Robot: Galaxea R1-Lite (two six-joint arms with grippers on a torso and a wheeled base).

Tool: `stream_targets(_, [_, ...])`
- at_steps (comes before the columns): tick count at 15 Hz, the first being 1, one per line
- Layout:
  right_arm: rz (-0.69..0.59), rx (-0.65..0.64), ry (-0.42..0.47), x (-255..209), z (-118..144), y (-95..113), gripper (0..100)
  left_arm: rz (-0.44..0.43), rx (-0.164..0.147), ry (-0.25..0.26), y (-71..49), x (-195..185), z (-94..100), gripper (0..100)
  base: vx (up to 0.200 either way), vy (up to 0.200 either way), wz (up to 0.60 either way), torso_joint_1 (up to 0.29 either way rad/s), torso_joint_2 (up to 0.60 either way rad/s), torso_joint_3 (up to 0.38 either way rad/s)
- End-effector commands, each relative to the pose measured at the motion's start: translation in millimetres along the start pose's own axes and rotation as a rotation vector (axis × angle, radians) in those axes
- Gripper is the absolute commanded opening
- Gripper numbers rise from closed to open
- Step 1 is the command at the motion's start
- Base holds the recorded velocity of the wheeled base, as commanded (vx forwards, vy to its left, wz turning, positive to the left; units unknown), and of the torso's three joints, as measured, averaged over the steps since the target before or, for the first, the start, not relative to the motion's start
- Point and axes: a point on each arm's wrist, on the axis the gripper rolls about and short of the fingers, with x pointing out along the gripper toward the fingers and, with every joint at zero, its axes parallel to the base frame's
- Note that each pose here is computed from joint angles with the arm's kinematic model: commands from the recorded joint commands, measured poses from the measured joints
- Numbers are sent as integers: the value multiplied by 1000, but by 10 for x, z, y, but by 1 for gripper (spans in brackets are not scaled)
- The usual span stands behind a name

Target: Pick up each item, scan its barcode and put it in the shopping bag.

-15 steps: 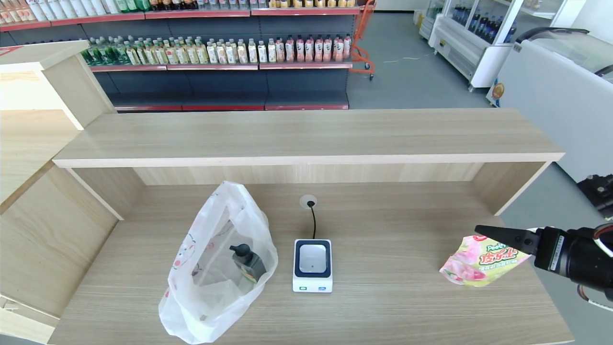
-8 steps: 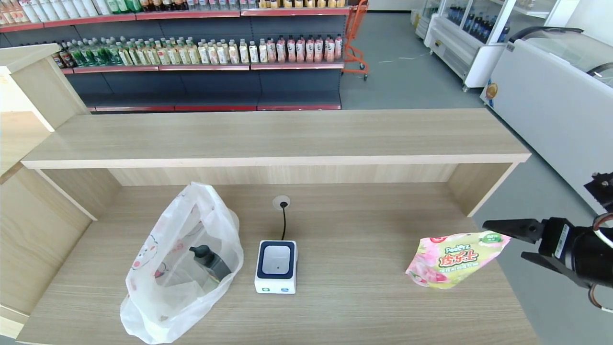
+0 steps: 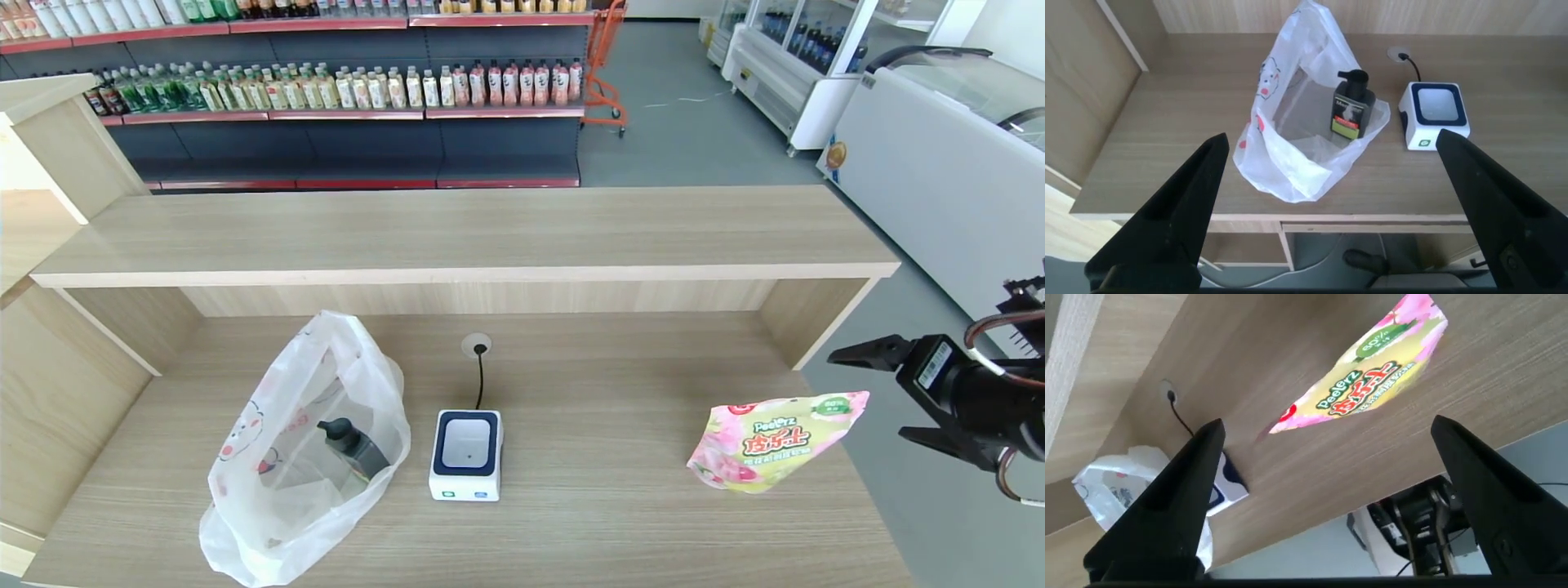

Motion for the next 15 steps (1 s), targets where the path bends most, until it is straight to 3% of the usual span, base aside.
stream_targets(1, [-69,50,58,290,-15,-19,100,0,-2,-1,0,0,0,100,0,0,0,0,0,0])
stream_targets(6, [-223,58,84,793,-90,-129,100,0,0,-1,0,0,0,100,0,0,0,0,0,0])
stream_targets(12, [-277,21,151,1420,-310,-233,100,0,0,-1,0,0,0,100,0,0,0,0,0,0])
stream_targets(15, [-242,1,141,1564,-387,-195,100,0,0,-1,0,0,0,100,0,0,0,0,0,0])
